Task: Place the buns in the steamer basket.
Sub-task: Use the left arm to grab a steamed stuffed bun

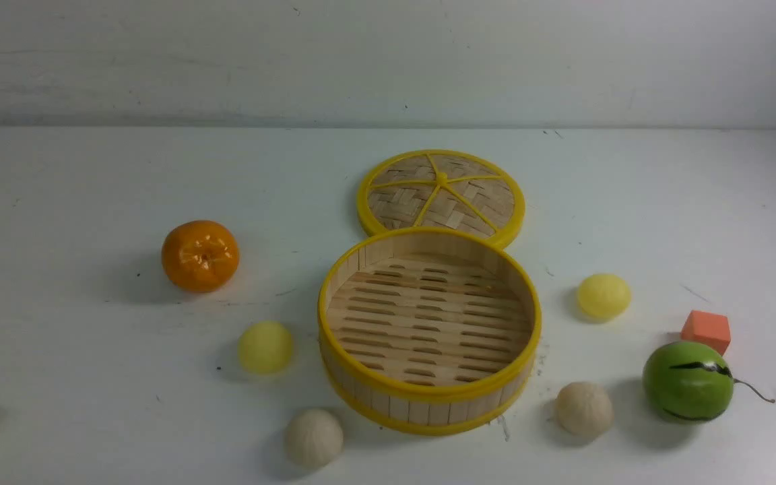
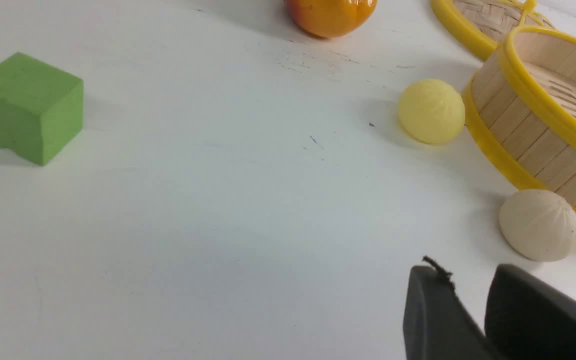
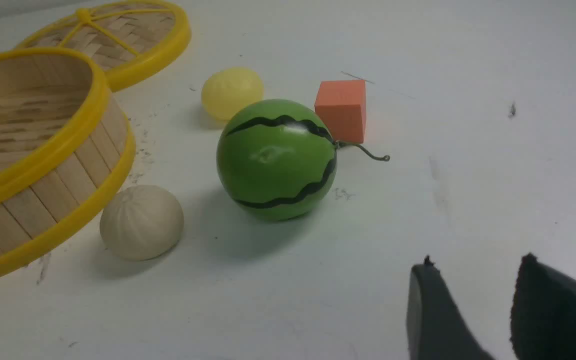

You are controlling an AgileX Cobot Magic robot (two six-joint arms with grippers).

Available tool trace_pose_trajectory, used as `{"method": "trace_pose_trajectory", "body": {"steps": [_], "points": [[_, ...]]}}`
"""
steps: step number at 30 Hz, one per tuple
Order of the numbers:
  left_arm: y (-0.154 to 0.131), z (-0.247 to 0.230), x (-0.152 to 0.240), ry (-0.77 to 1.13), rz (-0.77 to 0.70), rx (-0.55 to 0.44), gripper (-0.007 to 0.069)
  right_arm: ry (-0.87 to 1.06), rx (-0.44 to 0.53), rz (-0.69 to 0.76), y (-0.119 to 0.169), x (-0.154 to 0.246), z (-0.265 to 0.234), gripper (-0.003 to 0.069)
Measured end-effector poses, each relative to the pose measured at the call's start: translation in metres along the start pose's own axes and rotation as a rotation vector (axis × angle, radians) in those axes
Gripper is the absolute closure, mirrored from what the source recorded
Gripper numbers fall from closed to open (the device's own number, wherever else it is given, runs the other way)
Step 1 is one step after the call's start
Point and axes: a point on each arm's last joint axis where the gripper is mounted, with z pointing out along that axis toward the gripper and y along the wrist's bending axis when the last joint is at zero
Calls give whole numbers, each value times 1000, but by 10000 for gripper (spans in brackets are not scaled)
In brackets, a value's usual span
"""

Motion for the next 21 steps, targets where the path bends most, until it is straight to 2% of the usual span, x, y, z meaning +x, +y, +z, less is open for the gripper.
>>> {"method": "trace_pose_trajectory", "body": {"steps": [21], "points": [[0,0,0,0,0,0,452,0,0,0,0,0,0,418]]}}
